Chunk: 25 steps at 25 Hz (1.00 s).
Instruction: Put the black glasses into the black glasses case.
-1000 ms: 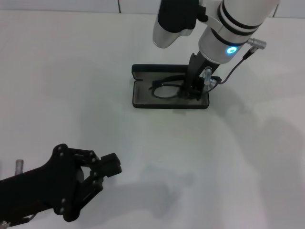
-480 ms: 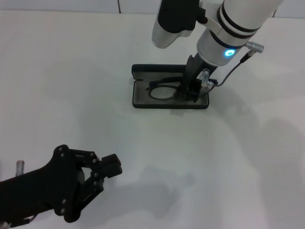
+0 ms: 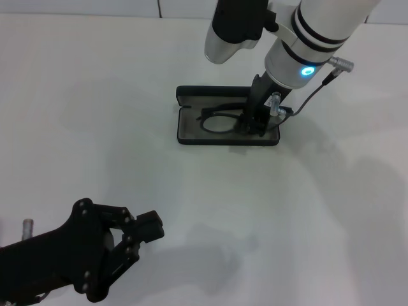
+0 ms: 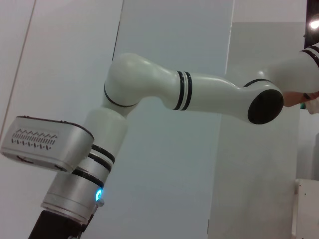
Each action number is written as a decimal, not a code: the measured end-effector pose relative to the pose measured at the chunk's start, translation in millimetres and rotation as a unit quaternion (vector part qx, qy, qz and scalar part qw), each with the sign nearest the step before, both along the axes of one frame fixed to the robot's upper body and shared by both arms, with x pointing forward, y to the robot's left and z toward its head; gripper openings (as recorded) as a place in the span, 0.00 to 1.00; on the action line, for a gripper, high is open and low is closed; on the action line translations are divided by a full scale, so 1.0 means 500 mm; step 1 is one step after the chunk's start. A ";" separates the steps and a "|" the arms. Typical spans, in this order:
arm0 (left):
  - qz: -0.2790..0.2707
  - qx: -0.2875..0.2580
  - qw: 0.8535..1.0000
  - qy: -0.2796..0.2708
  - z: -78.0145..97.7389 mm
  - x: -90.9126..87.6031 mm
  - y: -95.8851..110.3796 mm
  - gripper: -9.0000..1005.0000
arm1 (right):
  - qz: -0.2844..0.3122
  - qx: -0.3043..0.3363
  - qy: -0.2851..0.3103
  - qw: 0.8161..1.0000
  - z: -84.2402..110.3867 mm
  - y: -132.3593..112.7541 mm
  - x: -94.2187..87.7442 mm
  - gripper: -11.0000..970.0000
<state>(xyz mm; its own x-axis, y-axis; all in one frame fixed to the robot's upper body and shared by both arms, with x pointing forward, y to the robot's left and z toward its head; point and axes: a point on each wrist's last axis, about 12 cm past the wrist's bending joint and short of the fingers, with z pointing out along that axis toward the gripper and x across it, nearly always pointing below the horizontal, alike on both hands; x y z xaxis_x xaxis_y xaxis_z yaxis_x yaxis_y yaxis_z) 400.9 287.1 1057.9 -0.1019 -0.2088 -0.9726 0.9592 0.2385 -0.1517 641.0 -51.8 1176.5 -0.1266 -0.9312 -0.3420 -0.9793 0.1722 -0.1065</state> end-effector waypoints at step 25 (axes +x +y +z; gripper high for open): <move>0.000 0.001 1.000 -0.003 0.000 0.002 -0.001 0.08 | 0.007 0.005 0.000 1.000 0.001 -0.001 -0.008 0.22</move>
